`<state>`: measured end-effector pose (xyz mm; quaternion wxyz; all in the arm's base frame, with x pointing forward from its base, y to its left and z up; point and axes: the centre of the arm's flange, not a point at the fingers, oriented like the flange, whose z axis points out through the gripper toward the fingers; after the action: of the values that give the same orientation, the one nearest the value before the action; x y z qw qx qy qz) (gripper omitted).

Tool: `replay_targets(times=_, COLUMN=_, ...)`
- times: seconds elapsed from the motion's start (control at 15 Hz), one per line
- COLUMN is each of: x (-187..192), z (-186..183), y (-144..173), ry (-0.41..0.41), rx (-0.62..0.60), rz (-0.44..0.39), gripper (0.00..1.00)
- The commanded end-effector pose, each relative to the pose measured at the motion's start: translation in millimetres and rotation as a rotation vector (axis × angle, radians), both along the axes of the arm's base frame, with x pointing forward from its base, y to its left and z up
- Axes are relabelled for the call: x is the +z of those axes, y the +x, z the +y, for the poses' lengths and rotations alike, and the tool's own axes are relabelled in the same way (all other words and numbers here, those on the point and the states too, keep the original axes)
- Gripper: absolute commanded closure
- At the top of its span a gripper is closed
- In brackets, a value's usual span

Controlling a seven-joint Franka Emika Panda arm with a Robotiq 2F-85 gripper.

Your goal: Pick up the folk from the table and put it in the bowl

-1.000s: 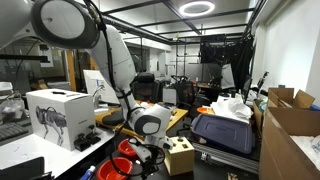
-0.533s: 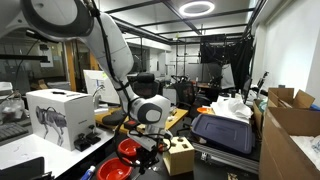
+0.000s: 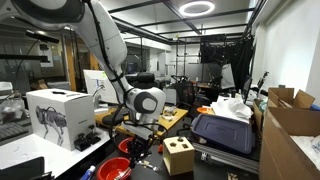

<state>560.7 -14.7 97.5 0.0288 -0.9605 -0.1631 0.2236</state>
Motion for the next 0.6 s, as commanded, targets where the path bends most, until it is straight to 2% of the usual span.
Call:
replay_targets(times=0.0, x=17, z=12, y=-17, ry=0.007, rx=0.069, rz=0.036, gripper=0.98)
replay_targets(times=0.53, x=2, z=49, y=-31, ry=0.075, rx=0.172, rz=0.132, gripper=0.98)
